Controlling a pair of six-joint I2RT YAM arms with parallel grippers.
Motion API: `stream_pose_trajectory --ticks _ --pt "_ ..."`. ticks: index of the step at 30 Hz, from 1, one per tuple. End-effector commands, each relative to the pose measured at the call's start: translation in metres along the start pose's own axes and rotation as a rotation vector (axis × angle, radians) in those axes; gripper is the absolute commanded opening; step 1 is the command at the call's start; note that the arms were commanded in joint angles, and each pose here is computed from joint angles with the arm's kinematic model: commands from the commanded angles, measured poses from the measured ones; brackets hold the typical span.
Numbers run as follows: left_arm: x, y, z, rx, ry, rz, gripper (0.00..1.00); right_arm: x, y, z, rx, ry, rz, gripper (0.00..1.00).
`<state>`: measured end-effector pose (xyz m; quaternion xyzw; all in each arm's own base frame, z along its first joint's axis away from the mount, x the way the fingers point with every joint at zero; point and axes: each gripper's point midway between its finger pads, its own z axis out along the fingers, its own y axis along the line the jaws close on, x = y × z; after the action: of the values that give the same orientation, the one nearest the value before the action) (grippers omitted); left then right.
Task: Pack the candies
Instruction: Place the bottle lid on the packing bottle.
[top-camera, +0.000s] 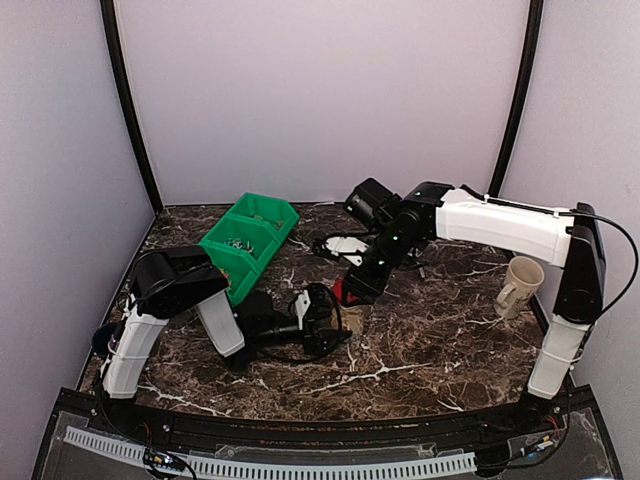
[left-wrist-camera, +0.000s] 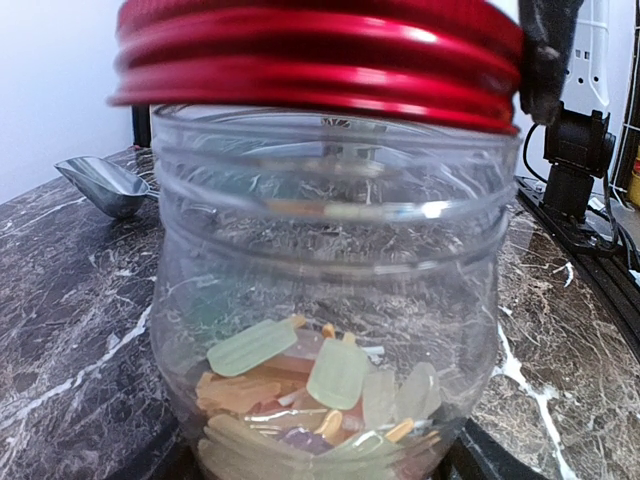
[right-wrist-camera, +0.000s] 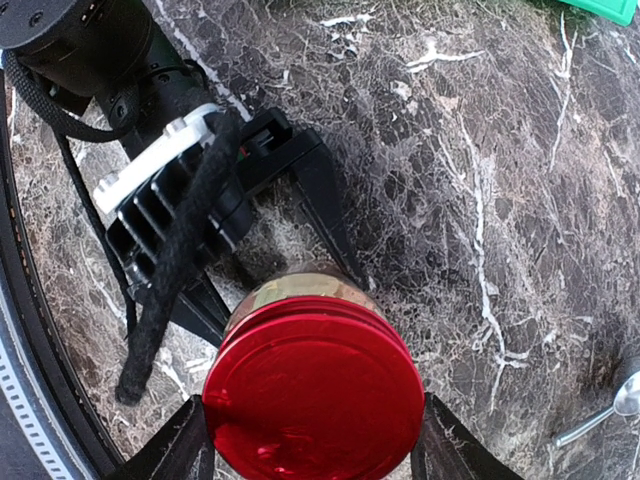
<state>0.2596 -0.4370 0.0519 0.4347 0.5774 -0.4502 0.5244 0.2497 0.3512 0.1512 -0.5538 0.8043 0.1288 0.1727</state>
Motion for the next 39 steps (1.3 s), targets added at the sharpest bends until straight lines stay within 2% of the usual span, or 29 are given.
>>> stream_pose_trajectory --ticks 1,8,39 --pt "0.021 -0.001 0.001 0.004 0.075 -0.051 0.73 0.004 0.01 -0.013 -0.01 -0.005 -0.006 0.61" --pt "0.022 -0.001 0.001 0.004 0.077 -0.054 0.73 0.0 0.012 -0.02 -0.014 -0.042 -0.006 0.62" --pt "0.023 -0.001 0.002 0.007 0.08 -0.052 0.73 0.01 0.001 0.01 0.022 0.019 0.013 0.62"
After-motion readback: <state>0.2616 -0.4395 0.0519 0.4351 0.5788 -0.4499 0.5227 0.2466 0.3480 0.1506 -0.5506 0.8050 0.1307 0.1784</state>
